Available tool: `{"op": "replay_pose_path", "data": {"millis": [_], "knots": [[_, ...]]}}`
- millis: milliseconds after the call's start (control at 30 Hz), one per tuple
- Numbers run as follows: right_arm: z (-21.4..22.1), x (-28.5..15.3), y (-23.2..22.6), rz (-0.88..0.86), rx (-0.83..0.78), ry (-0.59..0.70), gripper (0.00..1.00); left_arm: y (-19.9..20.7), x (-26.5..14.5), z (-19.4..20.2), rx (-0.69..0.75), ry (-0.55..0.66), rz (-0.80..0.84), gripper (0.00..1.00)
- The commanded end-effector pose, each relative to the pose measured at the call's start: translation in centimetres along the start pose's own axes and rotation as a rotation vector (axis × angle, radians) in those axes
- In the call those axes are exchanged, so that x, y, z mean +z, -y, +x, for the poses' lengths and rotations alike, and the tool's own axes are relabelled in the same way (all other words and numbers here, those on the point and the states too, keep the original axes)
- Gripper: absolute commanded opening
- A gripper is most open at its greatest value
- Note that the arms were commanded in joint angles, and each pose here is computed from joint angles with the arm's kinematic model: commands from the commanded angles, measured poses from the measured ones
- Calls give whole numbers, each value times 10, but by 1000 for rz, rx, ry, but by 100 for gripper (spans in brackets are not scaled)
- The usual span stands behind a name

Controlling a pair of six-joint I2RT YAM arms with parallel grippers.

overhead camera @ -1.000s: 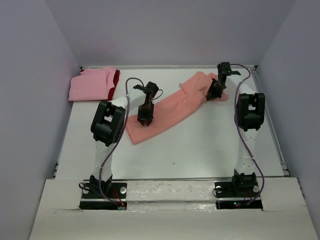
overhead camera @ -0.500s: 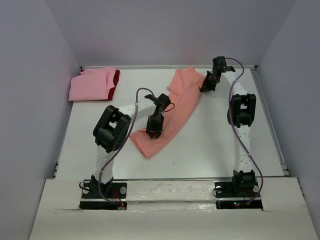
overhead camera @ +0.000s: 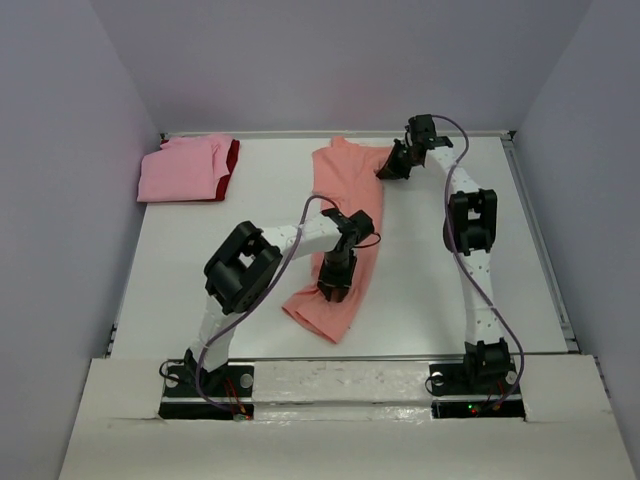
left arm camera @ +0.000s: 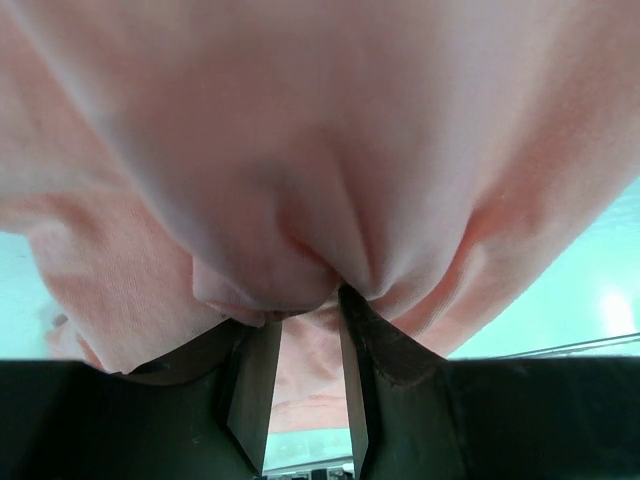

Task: Fold and stack the t-shirts
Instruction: Rotate the tshirt 90 degrees

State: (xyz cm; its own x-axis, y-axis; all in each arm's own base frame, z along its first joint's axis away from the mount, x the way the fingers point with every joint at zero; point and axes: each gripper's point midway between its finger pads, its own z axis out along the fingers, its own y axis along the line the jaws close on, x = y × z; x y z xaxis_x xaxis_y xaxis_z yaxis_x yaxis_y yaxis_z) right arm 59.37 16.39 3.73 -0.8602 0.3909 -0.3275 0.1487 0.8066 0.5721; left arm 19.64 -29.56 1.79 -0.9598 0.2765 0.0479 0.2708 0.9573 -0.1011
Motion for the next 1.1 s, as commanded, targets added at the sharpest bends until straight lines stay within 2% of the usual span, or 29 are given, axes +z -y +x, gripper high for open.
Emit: {"op": "replay_pose_path", "data": {"millis": [0,167,333,500,767,833,900,967,1000,1033,1067], "knots": [[17,20,-31,-106,-25,-36,0,16,9,12,2,-62,20,42],[19,20,-55,-186,-37,-37,0,41,11,13,38,-78,66,42],[7,12,-64,-192,-66,7,0,50,7,11,55,-65,47,42],[-4,-5,-75,-203,-117,54,0,53,-13,-4,38,20,48,42],[-53,-67,-114,-299,-221,245,0,67,-57,-25,16,152,89,43],[-69,-93,-131,-346,-262,314,0,66,-68,-29,1,188,91,43],[-79,-127,-159,-422,-332,383,2,63,-92,-37,-19,282,93,45],[-87,-154,-172,-467,-364,429,33,52,-111,-49,-46,377,62,45],[-86,-176,-186,-503,-390,450,51,48,-128,-53,-69,429,73,50],[-84,-187,-192,-515,-399,457,83,39,-139,-58,-90,483,52,55],[-86,-200,-192,-518,-409,472,90,34,-148,-61,-110,520,47,61]]}}
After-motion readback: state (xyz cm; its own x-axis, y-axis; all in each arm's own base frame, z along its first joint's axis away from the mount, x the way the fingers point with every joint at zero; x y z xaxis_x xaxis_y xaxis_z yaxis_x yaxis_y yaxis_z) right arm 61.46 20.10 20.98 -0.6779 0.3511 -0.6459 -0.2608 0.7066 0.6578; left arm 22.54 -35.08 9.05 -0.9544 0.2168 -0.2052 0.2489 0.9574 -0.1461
